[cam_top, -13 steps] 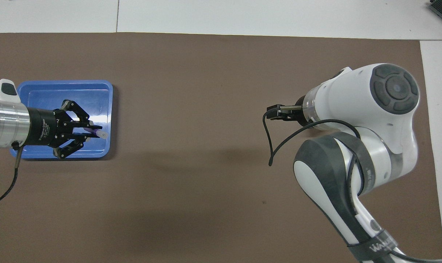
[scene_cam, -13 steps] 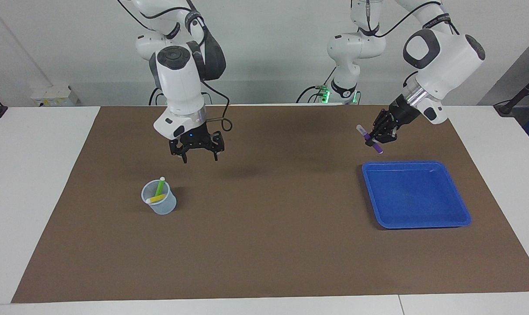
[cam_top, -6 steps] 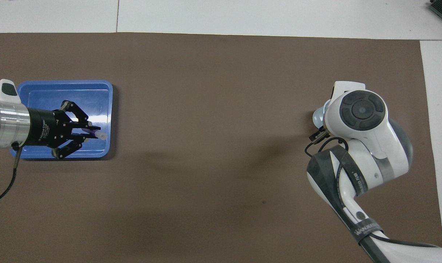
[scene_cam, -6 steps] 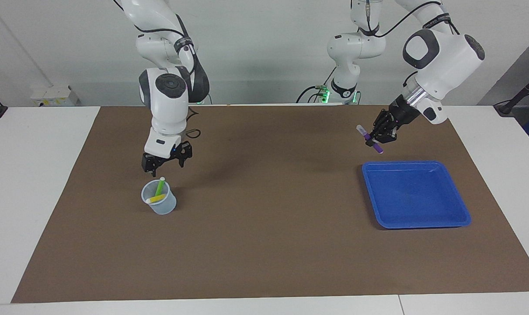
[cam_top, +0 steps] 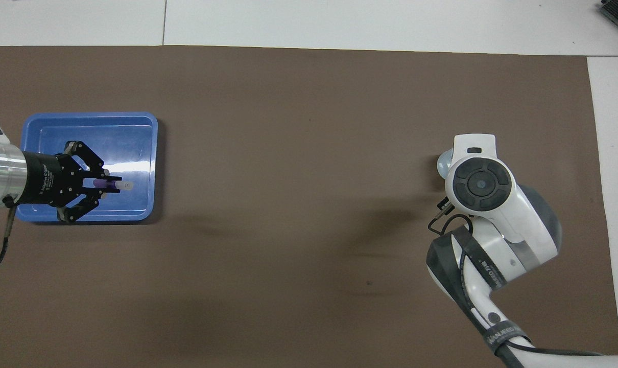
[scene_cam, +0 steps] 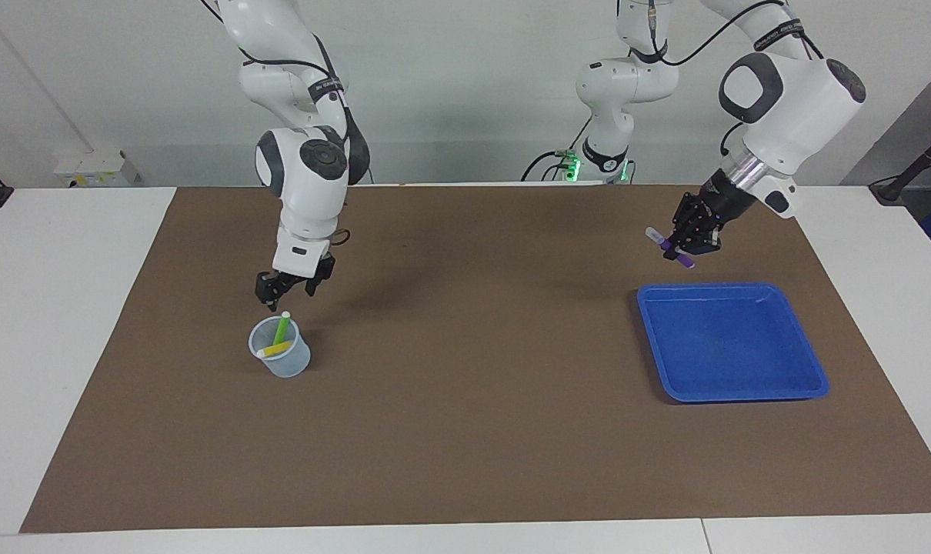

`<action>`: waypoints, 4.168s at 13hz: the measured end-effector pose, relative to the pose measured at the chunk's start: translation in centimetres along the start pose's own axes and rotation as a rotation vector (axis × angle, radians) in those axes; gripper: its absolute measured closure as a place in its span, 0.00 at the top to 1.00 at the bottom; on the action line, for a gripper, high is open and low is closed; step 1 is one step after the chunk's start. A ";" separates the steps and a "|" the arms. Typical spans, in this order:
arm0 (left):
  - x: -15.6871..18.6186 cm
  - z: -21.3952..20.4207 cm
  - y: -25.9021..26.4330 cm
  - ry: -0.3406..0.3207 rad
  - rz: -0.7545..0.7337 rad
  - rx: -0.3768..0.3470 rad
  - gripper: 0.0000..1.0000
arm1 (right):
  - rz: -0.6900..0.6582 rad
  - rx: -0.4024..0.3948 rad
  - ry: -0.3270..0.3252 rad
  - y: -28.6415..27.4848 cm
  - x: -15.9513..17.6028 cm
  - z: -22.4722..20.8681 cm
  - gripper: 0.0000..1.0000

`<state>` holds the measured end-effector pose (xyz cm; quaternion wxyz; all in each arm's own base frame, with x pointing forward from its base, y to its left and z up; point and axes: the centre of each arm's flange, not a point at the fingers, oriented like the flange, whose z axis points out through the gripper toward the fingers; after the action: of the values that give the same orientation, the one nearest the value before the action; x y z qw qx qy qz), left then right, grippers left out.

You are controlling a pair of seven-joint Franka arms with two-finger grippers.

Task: Right arm passes pens to left for tray arrangement
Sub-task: 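Lower the purple pen into the tray and open the left gripper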

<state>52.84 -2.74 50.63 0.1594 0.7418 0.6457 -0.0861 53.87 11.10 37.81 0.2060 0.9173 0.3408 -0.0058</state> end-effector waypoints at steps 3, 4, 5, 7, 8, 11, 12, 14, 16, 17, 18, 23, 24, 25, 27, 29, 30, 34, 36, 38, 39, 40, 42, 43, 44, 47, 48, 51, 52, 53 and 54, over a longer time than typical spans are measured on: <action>1.1 -0.8 0.8 0.055 -0.172 -0.086 0.19 | -0.024 -0.030 0.039 0.1 0.3 -0.4 0.66; 1.1 -0.8 1.0 0.058 -0.219 -0.098 0.19 | -0.042 -0.040 0.047 0.3 0.2 -0.3 0.66; 1.2 -0.8 1.0 0.064 -0.275 -0.105 0.19 | -0.058 -0.048 0.060 0.7 0.1 -0.1 0.64; 1.9 -0.5 1.3 0.083 -0.415 -0.127 0.19 | -0.095 -0.052 0.085 1.9 -0.4 0.5 0.62; 2.5 0.0 1.6 0.085 -0.503 -0.142 0.19 | -0.107 -0.053 0.089 2.5 -0.7 0.8 0.58; 4.3 2.8 2.9 0.097 -0.778 -0.181 0.19 | -0.118 -0.053 0.092 2.8 -1.0 1.1 0.54; 4.8 3.5 3.2 0.099 -0.870 -0.195 0.19 | -0.120 -0.053 0.092 2.8 -0.9 1.1 0.54; 5.8 4.1 3.4 0.094 -1.032 -0.212 0.19 | -0.121 -0.053 0.093 2.7 -0.9 1.1 0.52; 7.5 4.0 3.3 0.087 -1.165 -0.226 0.19 | -0.121 -0.053 0.095 2.6 -0.8 1.0 0.51; 8.3 4.0 3.2 0.083 -1.236 -0.235 0.19 | -0.121 -0.054 0.097 2.6 -0.8 1.0 0.51; 9.2 4.2 3.3 0.076 -1.315 -0.247 0.19 | -0.122 -0.054 0.099 2.5 -0.8 1.0 0.49; 10.9 8.1 2.6 0.087 -1.496 -0.218 0.19 | -0.125 -0.060 0.131 2.4 -0.3 0.8 0.48; 11.2 9.2 2.4 0.094 -1.500 -0.208 0.19 | -0.126 -0.061 0.137 2.4 -0.2 0.7 0.47; 11.3 10.2 2.1 0.104 -1.503 -0.191 0.19 | -0.126 -0.062 0.142 2.4 -0.2 0.7 0.47; 11.9 11.8 1.7 0.113 -1.527 -0.180 0.19 | -0.126 -0.062 0.143 2.4 -0.2 0.7 0.44; 12.4 12.9 1.7 0.110 -1.541 -0.195 0.19 | -0.126 -0.062 0.143 2.4 -0.2 0.8 0.40; 12.4 13.3 1.8 0.110 -1.541 -0.196 0.19 | -0.127 -0.062 0.143 2.4 -0.2 0.8 0.39; 11.1 14.9 2.1 0.112 -1.530 -0.186 0.19 | -0.127 -0.062 0.144 2.3 -0.1 0.7 0.27; 11.1 15.6 1.7 0.121 -1.533 -0.174 0.19 | -0.127 -0.062 0.144 2.3 -0.1 0.7 0.21; 11.6 16.2 1.0 0.127 -1.540 -0.175 0.19 | -0.126 -0.064 0.147 2.4 -0.1 0.6 0.18; 11.7 16.2 1.0 0.125 -1.541 -0.184 0.27 | -0.126 -0.064 0.147 2.4 -0.1 0.6 0.18; 11.8 16.3 0.9 0.123 -1.541 -0.191 0.41 | -0.126 -0.064 0.147 2.4 -0.1 0.6 0.18; 11.9 16.4 0.7 0.124 -1.543 -0.192 0.67 | -0.129 -0.066 0.149 2.5 0.0 0.5 0.18; 11.9 16.4 0.7 0.124 -1.543 -0.193 0.80 | -0.132 -0.069 0.153 2.7 0.0 0.2 0.18; 11.9 16.4 0.8 0.123 -1.542 -0.195 0.93 | -0.137 -0.076 0.159 3.1 0.1 -0.2 0.18; 11.5 15.0 1.9 0.119 -1.514 -0.215 1.00 | -0.162 -0.099 0.155 4.8 0.4 -2.1 0.18; 11.2 14.1 2.6 0.142 -1.474 -0.225 1.00 | -0.153 -0.103 0.156 5.5 0.4 -3.0 0.18; 9.7 11.2 3.8 0.214 -1.285 -0.250 1.00 | -0.072 -0.067 0.179 7.6 0.0 -6.9 0.18; 9.3 10.5 3.8 0.226 -1.199 -0.242 1.00 | -0.040 -0.046 0.198 8.4 -0.2 -8.4 0.18; 8.9 9.8 3.8 0.233 -1.111 -0.235 1.00 | -0.010 -0.026 0.215 9.1 -0.4 -9.9 0.18; 8.5 8.9 3.9 0.239 -1.027 -0.231 1.00 | 0.011 -0.016 0.229 9.7 -0.5 -11.5 0.18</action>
<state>58.64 1.65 39.98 0.1028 0.3127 0.9443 0.0035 58.08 8.56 52.01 0.1728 0.9121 0.3572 0.1028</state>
